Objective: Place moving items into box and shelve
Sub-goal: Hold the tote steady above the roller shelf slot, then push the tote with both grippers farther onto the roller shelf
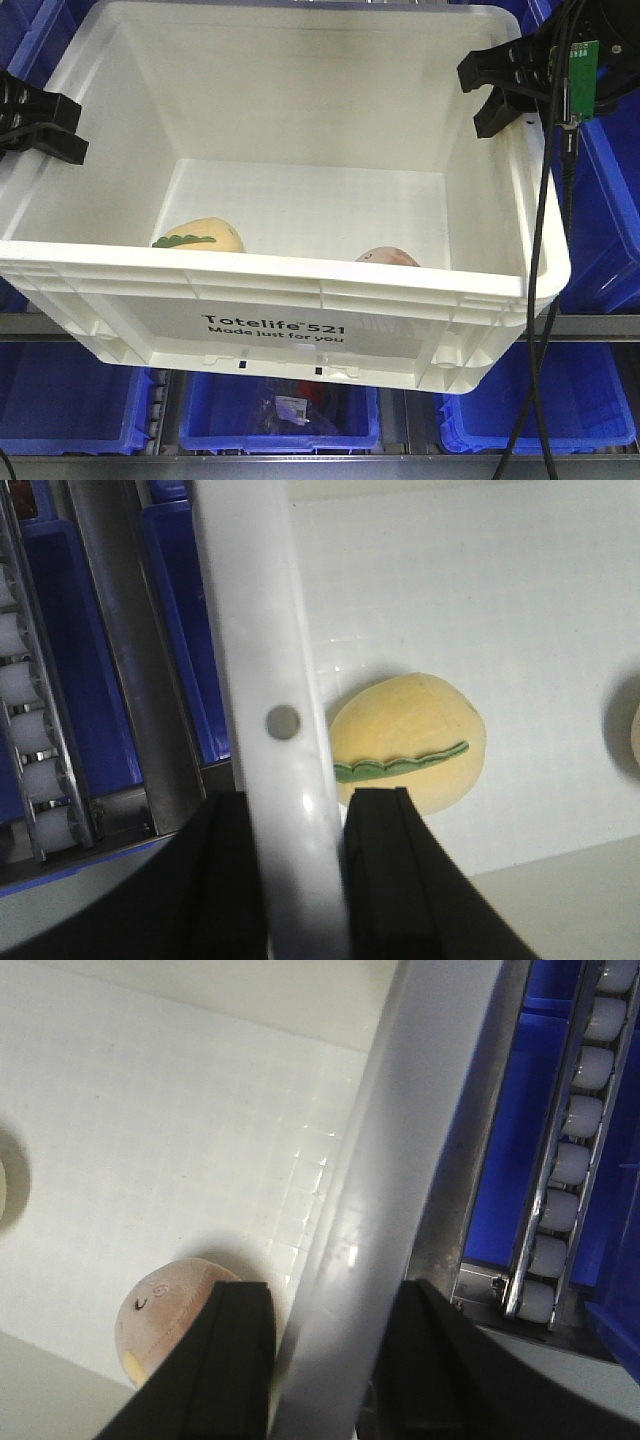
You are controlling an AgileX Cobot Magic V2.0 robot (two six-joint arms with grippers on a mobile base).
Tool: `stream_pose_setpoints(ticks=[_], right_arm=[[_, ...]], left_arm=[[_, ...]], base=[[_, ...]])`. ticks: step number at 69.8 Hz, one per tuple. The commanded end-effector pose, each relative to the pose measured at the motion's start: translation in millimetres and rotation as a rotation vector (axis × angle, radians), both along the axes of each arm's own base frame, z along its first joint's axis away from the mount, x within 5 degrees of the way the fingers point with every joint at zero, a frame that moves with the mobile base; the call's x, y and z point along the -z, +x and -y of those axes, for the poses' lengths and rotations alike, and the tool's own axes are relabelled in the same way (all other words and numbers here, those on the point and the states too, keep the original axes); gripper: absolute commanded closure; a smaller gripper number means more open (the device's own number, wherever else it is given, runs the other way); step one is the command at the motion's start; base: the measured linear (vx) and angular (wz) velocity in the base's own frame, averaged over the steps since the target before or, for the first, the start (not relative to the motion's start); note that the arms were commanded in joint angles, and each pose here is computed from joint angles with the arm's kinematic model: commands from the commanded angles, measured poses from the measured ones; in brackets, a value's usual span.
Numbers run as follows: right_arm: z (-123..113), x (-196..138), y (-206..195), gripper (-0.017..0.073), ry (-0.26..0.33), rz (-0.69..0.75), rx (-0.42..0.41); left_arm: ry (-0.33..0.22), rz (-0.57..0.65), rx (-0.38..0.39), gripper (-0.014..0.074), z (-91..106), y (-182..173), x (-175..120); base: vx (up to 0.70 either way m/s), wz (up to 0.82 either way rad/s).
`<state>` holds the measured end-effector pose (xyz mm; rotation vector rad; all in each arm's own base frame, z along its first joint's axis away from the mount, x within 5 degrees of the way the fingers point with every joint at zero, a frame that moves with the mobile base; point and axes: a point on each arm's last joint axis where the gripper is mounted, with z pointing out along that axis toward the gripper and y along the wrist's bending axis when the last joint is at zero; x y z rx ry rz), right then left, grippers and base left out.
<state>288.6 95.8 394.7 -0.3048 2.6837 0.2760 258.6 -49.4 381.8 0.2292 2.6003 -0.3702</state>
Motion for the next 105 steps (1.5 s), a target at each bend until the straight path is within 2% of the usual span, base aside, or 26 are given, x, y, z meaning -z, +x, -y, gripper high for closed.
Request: stream_pose_setpoints(ticks=[1, 44, 56, 57, 67, 85, 94, 105], right_arm=[[-1.3, -30.9, -8.0, 0.0571, 0.078, 0.155, -0.024], [-1.4, -31.1, -7.7, 0.0571, 0.080, 0.159, -0.024], [-1.4, -31.1, -7.7, 0.0571, 0.080, 0.159, -0.024], [-1.6, -31.7, -6.9, 0.0571, 0.083, 0.168, -0.022], [-1.6, -32.1, -6.3, 0.0571, 0.083, 0.178, -0.024], [0.4, -26.9, -1.7, 0.0571, 0.054, 0.208, -0.015], [2.1, -10.8, -0.3, 0.0571, 0.022, 0.188, -0.013], [2.9, 0.3, -0.6, 0.0571, 0.034, 0.237, -0.002]], left_arm=[[-0.091, 0.165, 0.000, 0.0610, 6.3, -4.8, -30.4], [-0.092, 0.170, -0.002, 0.0610, 6.3, -4.4, -30.7], [-0.108, 0.161, -0.006, 0.0610, 7.2, -4.9, -30.7], [-0.123, 0.171, -0.007, 0.0610, 8.2, -4.3, -31.8], [-0.125, 0.182, -0.011, 0.0610, 8.2, -3.1, -32.3], [-0.131, 0.221, -0.025, 0.0610, 7.8, 0.3, -34.0], [-0.129, 0.210, -0.033, 0.0610, 7.5, 1.8, -26.3], [-0.126, 0.190, -0.052, 0.0610, 6.9, 5.1, -7.7]], base=[[0.00, 0.00], [0.00, 0.00], [0.00, 0.00], [0.00, 0.00], [0.00, 0.00], [0.00, 0.00], [0.00, 0.00], [0.00, 0.00]])
